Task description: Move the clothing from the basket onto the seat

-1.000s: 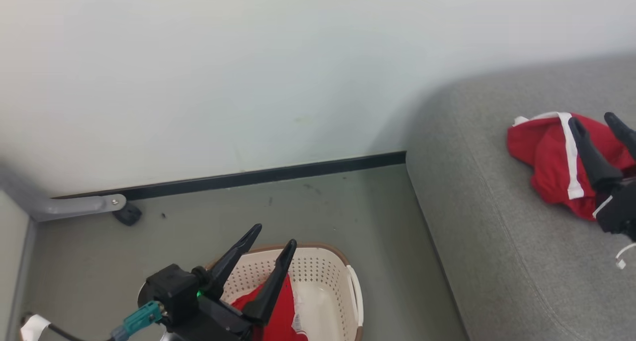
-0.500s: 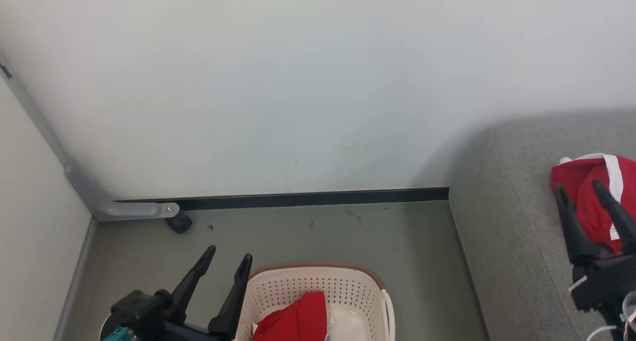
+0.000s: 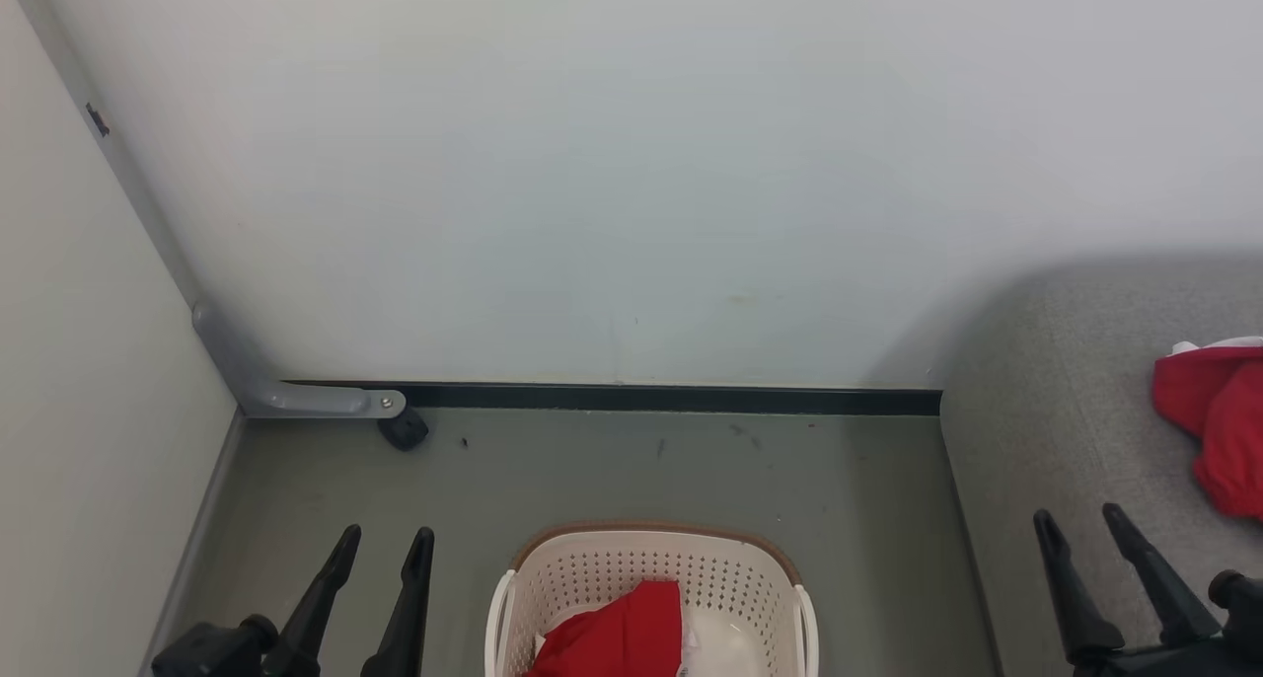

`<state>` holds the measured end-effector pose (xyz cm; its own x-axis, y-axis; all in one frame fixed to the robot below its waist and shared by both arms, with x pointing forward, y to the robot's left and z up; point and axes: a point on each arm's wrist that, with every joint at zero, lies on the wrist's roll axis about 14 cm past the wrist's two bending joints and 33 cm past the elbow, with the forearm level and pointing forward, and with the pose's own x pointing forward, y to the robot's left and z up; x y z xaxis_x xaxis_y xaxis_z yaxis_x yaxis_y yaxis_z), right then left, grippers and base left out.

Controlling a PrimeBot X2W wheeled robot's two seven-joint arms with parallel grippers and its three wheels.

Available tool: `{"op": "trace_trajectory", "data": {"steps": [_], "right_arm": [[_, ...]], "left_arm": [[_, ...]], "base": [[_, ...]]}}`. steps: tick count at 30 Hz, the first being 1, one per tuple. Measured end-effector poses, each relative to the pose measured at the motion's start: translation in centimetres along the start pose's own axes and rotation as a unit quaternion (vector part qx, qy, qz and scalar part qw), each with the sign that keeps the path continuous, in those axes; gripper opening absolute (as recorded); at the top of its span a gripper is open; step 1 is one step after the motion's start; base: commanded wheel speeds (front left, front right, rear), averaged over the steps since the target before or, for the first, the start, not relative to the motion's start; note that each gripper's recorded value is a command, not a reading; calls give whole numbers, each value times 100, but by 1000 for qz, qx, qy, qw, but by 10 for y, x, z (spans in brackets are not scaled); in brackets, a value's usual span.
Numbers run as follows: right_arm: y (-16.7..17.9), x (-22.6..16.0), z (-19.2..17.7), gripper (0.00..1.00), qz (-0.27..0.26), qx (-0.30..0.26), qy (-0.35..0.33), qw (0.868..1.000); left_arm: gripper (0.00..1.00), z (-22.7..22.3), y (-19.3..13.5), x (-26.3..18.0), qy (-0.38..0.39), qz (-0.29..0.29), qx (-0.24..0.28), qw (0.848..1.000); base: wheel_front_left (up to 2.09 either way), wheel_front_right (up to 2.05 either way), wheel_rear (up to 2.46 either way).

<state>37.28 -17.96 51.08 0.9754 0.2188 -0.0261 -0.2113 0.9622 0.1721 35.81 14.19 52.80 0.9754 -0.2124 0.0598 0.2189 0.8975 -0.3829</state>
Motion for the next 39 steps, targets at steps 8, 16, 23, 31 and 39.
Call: {"op": "trace_trajectory", "data": {"steps": [8,16,23,31,39], "right_arm": [[24,7,8,100,22,-9,-27,999],[22,1,13,100,9,-19,-45,999],[21,-1,17,100,1,-29,-56,998],[22,-2,17,100,-4,-29,-60,998],[19,-1,16,100,-13,-30,-62,998]], "left_arm": [[100,1,16,-3,-7,33,-4,999],[100,-1,22,-5,-7,46,8,999],[100,2,25,-2,-15,51,9,999],[100,5,24,-1,-22,54,11,998],[100,5,24,2,-25,55,17,998]], "base": [[0,0,0],[0,0,0],[0,0,0],[0,0,0],[0,0,0]]}}
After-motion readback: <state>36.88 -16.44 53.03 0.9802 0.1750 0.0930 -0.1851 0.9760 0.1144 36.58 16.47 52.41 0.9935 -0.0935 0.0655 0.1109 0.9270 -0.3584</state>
